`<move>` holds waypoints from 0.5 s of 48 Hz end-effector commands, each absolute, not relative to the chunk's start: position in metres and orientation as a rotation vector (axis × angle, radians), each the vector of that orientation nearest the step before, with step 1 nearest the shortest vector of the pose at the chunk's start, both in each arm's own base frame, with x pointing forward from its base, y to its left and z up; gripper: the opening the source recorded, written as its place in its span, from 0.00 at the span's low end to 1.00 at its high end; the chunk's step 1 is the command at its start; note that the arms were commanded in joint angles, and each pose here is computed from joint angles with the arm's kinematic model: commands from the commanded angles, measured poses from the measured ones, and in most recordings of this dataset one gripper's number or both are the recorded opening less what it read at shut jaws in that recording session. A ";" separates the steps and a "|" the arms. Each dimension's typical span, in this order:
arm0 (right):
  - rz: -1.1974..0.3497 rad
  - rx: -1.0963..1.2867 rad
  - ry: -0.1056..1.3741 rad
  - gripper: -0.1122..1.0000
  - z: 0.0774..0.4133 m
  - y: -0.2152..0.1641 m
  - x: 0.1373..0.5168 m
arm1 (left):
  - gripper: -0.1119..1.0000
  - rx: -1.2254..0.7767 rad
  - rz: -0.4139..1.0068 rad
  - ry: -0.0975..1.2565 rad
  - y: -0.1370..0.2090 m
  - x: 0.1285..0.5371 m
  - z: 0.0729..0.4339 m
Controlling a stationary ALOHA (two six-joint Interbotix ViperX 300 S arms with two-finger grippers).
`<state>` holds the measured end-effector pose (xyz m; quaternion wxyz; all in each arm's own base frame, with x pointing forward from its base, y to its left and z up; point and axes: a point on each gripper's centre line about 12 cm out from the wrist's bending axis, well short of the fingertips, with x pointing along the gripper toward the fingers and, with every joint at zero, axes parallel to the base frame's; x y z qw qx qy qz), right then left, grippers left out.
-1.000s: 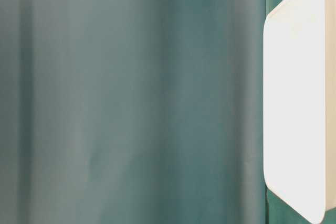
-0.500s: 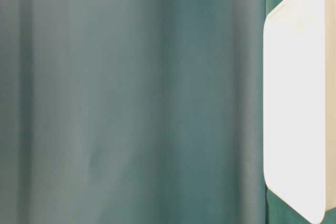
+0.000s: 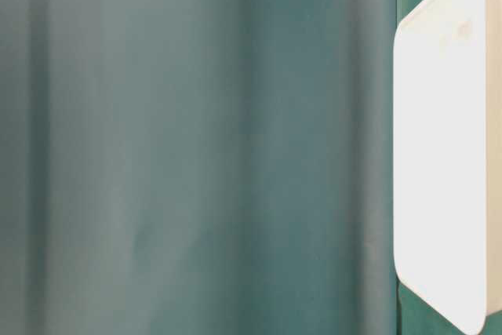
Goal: Put the tape alternately from left to right into the white case.
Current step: 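Move both grippers inward from the sides toward the tape rolls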
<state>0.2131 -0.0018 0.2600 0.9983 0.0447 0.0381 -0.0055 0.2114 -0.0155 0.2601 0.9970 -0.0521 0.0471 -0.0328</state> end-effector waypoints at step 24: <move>-0.022 0.093 0.263 0.89 0.254 -0.003 0.270 | 0.62 -0.127 -0.056 0.316 -0.020 0.246 0.248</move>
